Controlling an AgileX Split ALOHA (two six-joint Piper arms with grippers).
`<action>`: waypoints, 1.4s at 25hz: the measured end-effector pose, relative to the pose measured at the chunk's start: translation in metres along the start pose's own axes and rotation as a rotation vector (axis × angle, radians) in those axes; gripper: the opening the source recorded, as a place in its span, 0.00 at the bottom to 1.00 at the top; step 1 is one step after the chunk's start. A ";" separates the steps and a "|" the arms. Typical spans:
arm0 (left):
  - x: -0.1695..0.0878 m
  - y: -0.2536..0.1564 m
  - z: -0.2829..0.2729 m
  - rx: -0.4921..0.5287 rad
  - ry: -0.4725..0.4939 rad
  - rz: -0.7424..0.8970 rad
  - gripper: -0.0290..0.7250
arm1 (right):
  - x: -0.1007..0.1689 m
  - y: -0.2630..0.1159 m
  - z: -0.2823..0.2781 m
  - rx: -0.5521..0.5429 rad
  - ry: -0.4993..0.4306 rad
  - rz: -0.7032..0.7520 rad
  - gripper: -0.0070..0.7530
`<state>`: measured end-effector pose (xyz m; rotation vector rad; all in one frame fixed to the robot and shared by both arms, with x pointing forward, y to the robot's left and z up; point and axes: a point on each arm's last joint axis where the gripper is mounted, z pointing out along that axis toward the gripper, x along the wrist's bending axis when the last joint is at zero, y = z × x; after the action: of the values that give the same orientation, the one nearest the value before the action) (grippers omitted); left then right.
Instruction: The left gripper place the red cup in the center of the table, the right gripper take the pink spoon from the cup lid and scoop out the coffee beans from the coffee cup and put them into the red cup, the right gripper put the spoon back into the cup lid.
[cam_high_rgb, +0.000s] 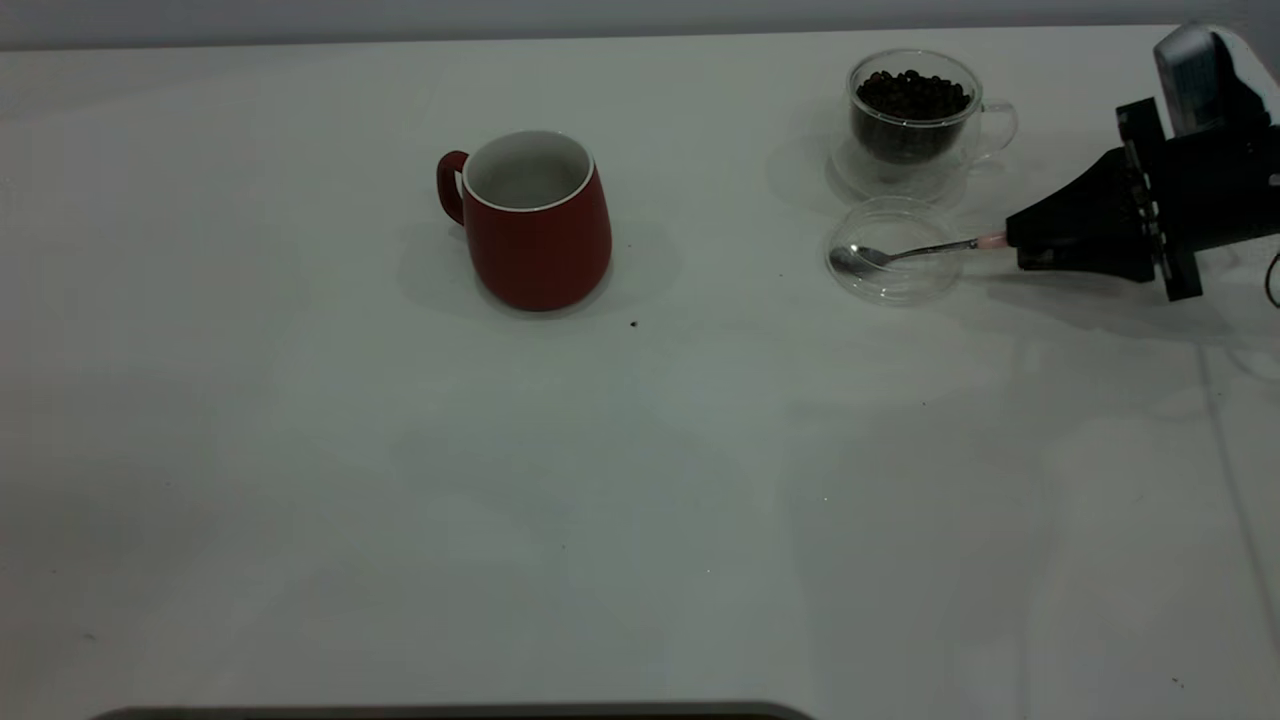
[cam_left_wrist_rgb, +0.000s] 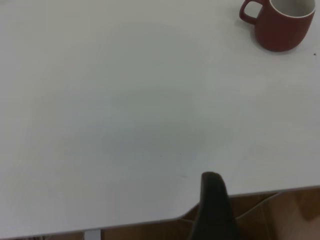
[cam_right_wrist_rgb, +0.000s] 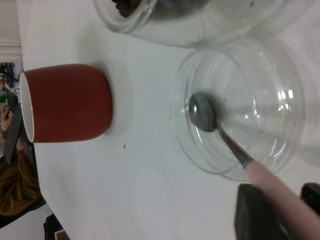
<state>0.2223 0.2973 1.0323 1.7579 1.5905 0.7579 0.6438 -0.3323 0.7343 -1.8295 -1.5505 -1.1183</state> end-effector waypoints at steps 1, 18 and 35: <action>0.000 0.000 0.000 0.000 0.000 0.000 0.82 | 0.000 0.000 0.000 -0.002 0.000 -0.009 0.42; 0.000 0.000 0.000 0.000 0.000 0.000 0.82 | -0.010 0.022 -0.003 -0.239 -0.115 -0.053 0.69; 0.000 0.000 0.000 0.000 0.000 0.001 0.82 | 0.208 -0.027 -0.034 0.213 0.047 -0.449 0.67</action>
<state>0.2223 0.2973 1.0323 1.7589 1.5897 0.7584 0.6122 -0.2365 0.9212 -1.3415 -2.0272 -1.1197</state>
